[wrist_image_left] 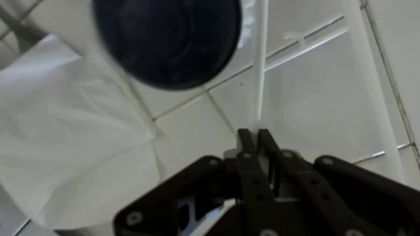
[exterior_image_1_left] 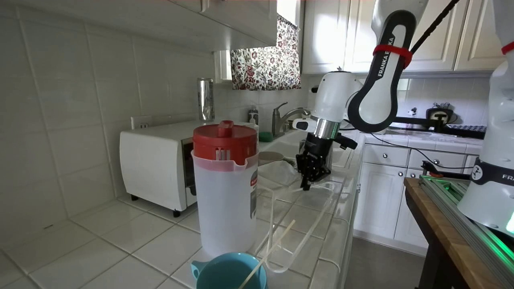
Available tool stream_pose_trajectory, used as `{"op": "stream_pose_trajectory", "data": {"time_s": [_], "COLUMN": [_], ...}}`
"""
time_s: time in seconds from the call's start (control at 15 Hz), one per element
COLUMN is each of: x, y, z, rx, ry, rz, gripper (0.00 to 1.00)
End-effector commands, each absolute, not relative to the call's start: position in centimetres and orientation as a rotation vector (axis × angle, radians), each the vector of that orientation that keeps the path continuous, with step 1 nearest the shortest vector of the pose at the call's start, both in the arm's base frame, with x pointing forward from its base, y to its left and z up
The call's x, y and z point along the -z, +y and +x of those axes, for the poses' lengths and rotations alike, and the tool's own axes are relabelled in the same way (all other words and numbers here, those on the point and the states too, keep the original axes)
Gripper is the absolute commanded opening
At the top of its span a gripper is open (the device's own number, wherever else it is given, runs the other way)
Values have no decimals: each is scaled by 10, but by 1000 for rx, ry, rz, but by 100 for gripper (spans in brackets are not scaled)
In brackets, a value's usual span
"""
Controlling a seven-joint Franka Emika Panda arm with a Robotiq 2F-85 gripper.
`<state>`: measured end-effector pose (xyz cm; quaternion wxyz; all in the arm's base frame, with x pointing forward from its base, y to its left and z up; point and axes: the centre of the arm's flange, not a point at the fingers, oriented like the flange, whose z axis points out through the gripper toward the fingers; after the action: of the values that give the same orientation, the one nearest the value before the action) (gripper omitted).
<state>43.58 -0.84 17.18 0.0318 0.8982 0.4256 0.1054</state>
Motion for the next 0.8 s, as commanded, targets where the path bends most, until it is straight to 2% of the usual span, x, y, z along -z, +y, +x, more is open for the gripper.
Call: {"op": "stream_pose_trajectory", "data": {"time_s": [0.0, 0.73], "x": [-211, -296], "y": [0, 14], "z": [437, 422], "rx": [-383, -364], "ry": [1342, 1366], "rz": [2710, 2593], "gripper": [2, 2]}}
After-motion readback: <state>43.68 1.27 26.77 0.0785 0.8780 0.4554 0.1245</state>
